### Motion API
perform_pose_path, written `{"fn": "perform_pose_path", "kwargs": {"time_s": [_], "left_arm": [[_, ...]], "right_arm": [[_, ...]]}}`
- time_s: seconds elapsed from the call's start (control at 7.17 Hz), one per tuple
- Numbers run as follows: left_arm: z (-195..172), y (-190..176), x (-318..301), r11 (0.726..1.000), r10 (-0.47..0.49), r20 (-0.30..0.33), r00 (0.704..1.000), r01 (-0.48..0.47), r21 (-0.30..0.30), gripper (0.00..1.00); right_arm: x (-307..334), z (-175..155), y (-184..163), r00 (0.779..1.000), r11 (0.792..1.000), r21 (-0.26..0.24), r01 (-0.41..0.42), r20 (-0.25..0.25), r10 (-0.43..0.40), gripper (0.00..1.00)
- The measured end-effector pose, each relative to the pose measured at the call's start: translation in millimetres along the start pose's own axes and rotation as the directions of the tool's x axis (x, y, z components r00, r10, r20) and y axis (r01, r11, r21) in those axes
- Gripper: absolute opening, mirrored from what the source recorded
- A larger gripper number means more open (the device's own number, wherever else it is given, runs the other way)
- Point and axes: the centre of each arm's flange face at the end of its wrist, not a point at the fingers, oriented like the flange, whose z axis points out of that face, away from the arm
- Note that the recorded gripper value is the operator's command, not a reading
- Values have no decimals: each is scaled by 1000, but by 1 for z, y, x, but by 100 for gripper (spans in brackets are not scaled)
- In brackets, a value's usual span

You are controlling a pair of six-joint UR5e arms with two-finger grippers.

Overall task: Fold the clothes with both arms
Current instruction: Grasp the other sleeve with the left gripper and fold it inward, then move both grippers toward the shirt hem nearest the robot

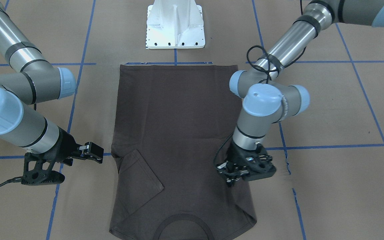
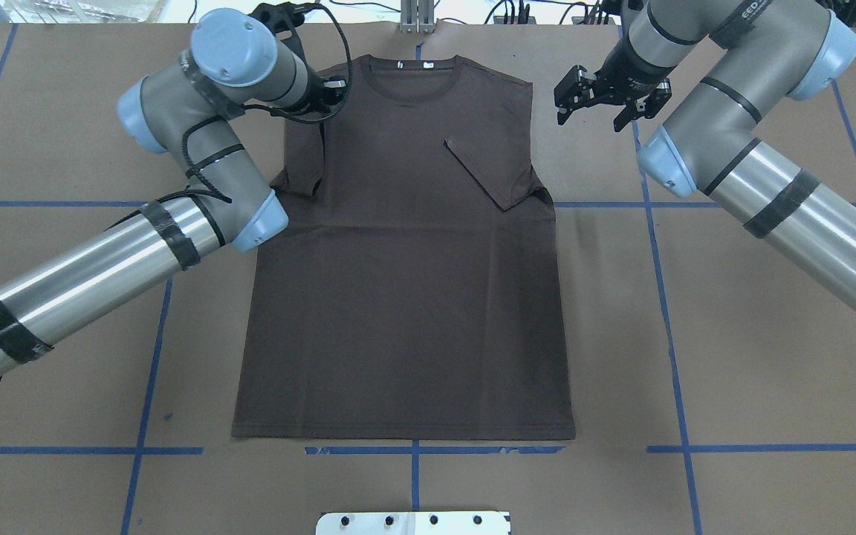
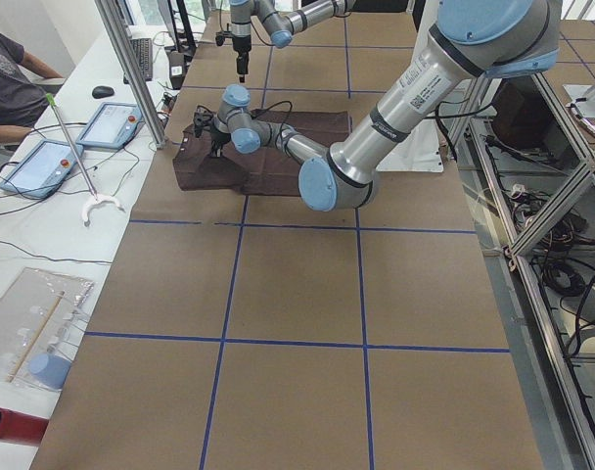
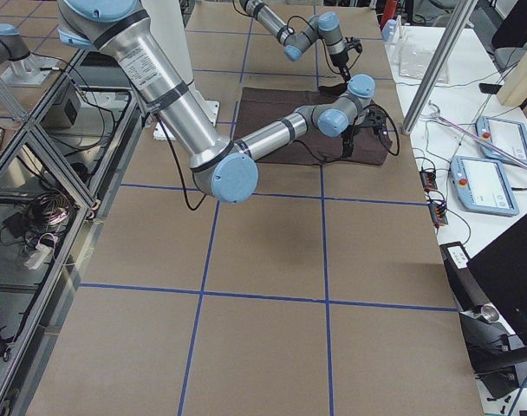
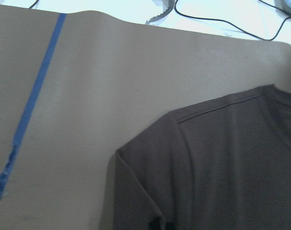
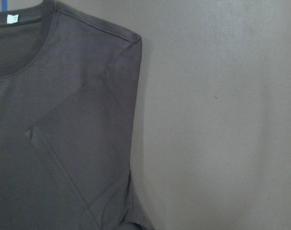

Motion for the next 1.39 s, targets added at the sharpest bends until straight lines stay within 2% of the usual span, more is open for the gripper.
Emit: {"fn": "perform_pose_path", "kwargs": {"time_s": [0.14,0.56,0.84,0.98,1.12,1.39], "left_arm": [[8,7,12,1000,-12,-14,1000,12,-5,99],[17,25,20,1000,-7,-49,999,6,-17,100],[3,33,13,999,17,-80,997,-20,-34,100],[-16,45,-14,996,52,-97,994,-58,-68,100],[-51,61,-46,989,95,-105,990,-106,-100,100],[-136,91,-94,980,140,-81,987,-149,-129,100]], "right_arm": [[0,0,0,1000,1000,0,0,0,0,100],[1,1,1,1000,1000,2,0,-1,0,100],[-3,2,17,1000,1000,13,-22,2,22,100],[-3,8,48,1000,999,20,-28,1,28,100],[3,15,95,999,999,24,-36,-2,36,100],[11,20,206,995,995,9,-95,-3,95,100]]}}
